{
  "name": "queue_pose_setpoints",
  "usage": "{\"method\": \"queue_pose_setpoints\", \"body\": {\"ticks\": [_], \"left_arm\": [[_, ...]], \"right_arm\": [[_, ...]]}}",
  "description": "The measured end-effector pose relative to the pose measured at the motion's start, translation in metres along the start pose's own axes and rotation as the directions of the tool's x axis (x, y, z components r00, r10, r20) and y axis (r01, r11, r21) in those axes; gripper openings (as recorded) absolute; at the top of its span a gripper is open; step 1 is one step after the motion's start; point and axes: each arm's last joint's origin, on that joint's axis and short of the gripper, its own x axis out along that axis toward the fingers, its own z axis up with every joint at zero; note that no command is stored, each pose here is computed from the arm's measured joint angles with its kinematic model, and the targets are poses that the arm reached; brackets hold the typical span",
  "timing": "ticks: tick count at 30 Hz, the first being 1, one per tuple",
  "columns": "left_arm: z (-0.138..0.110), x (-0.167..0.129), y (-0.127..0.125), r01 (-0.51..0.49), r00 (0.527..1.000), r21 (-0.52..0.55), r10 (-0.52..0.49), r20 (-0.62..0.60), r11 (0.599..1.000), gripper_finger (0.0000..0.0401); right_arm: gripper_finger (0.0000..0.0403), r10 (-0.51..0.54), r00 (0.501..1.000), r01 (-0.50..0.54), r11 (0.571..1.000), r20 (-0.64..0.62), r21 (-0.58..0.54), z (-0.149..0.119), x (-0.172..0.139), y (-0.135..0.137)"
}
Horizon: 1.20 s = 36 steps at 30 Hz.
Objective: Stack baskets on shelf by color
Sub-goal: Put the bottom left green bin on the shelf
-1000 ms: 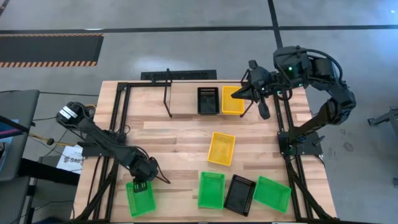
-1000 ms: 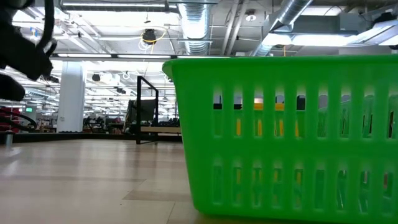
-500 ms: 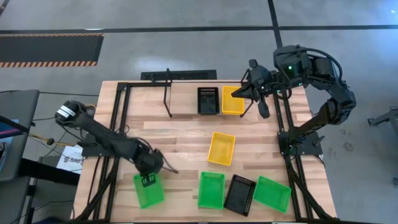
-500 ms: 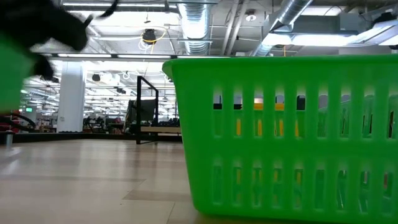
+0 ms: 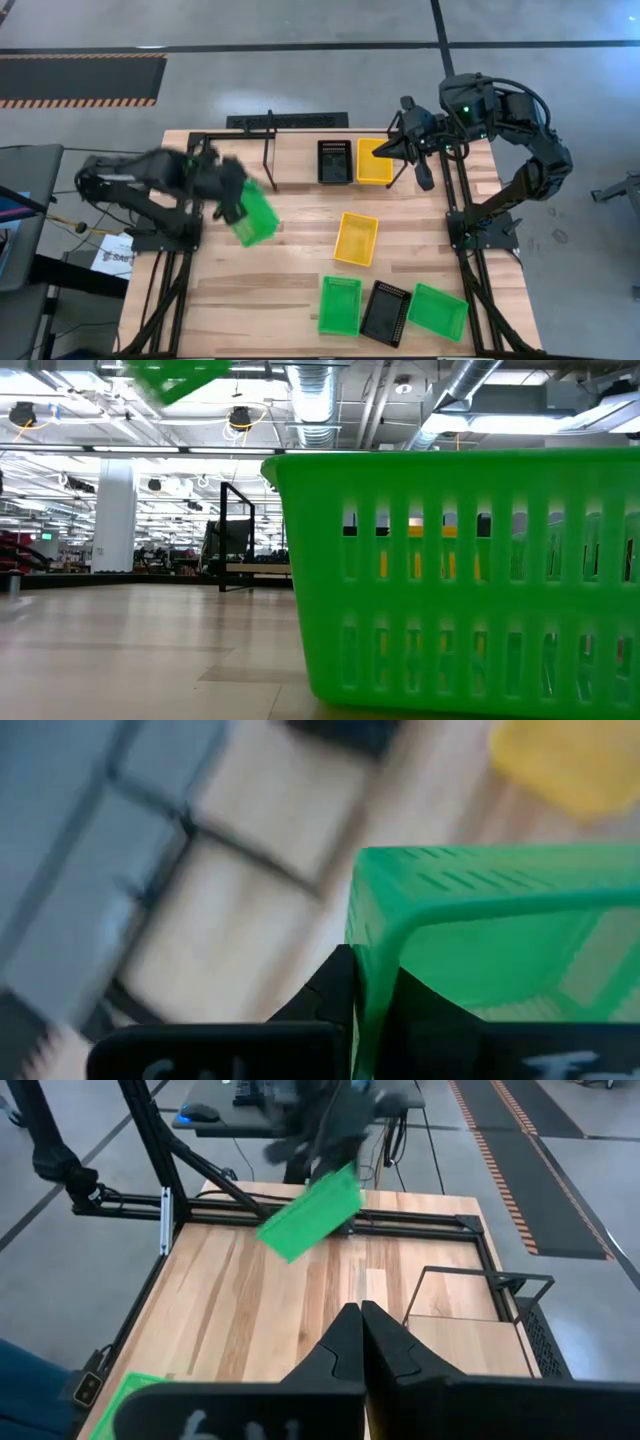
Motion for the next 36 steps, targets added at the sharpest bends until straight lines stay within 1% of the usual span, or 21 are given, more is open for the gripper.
{"method": "queue_pose_setpoints", "body": {"ticks": [3, 6, 7, 8, 10, 12, 13, 14, 17, 19, 21, 23, 25, 29, 32, 36], "left_arm": [[0.035, -0.012, 0.023, -0.040, 0.992, 0.064, 0.032, 0.121, 0.997, 0.0000], [0.067, -0.008, 0.047, -0.116, 0.986, 0.129, 0.098, 0.135, 0.985, 0.0000], [0.077, -0.005, 0.054, -0.124, 0.986, 0.154, 0.104, 0.134, 0.980, 0.0000], [0.086, 0.001, 0.062, -0.112, 0.988, 0.181, 0.090, 0.126, 0.977, 0.0000], [0.104, 0.013, 0.076, -0.035, 0.993, 0.248, 0.006, 0.116, 0.968, 0.0000], [0.122, 0.031, 0.085, 0.064, 0.989, 0.324, -0.102, 0.104, 0.944, 0.0000], [0.130, 0.044, 0.087, 0.096, 0.987, 0.359, -0.136, 0.088, 0.928, 0.0000], [0.137, 0.055, 0.089, 0.114, 0.985, 0.392, -0.155, 0.075, 0.913, 0.0000], [0.154, 0.092, 0.094, 0.129, 0.988, 0.459, -0.153, 0.015, 0.879, 0.0000], [0.159, 0.119, 0.096, 0.158, 0.987, 0.480, -0.149, -0.057, 0.863, 0.0000], [0.159, 0.149, 0.097, 0.205, 0.977, 0.484, -0.146, -0.156, 0.851, 0.0000], [0.158, 0.176, 0.100, 0.250, 0.958, 0.464, -0.148, -0.246, 0.850, 0.0000], [0.157, 0.198, 0.101, 0.281, 0.941, 0.449, -0.151, -0.302, 0.848, 0.0000], [0.161, 0.229, 0.102, 0.287, 0.937, 0.446, -0.151, -0.316, 0.848, 0.0000], [0.163, 0.241, 0.101, 0.294, 0.937, 0.459, -0.158, -0.312, 0.838, 0.0000], [0.161, 0.254, 0.108, 0.299, 0.931, 0.440, -0.158, -0.328, 0.847, 0.0000]], "right_arm": [[0.0006, -0.001, 1.000, 0.001, 1.000, 0.011, -0.001, 0.001, -0.001, 0.000], [0.0006, -0.003, 1.000, 0.003, 1.000, 0.026, -0.001, 0.001, -0.007, 0.001], [0.0006, -0.004, 0.999, 0.004, 1.000, 0.034, 0.006, 0.002, -0.009, 0.001], [0.0006, -0.005, 0.999, 0.004, 1.000, 0.038, 0.010, 0.001, -0.011, 0.002], [0.0006, -0.005, 0.999, 0.005, 1.000, 0.047, 0.012, 0.002, -0.013, 0.002], [0.0006, -0.007, 0.998, 0.006, 1.000, 0.058, 0.010, 0.002, -0.018, 0.003], [0.0006, -0.007, 0.998, 0.006, 1.000, 0.062, 0.010, 0.002, -0.020, 0.003], [0.0006, -0.008, 0.998, 0.007, 1.000, 0.069, 0.009, 0.002, -0.022, 0.003], [0.0006, -0.009, 0.997, 0.008, 1.000, 0.079, 0.018, 0.002, -0.027, 0.004], [0.0006, -0.009, 0.997, 0.007, 1.000, 0.077, 0.029, 0.001, -0.029, 0.004], [0.0006, -0.010, 0.997, 0.006, 0.999, 0.078, 0.044, 0.000, -0.031, 0.005], [0.0006, -0.009, 0.997, 0.006, 0.999, 0.076, 0.049, 0.000, -0.034, 0.005], [0.0006, -0.008, 0.998, 0.004, 0.999, 0.064, 0.051, -0.002, -0.035, 0.006], [0.0006, -0.005, 0.999, 0.003, 0.998, 0.039, 0.055, -0.004, -0.034, 0.006], [0.0006, -0.004, 1.000, 0.003, 0.998, 0.030, 0.056, -0.005, -0.034, 0.006], [0.0006, -0.004, 1.000, 0.002, 0.998, 0.025, 0.057, -0.005, -0.033, 0.006]]}}
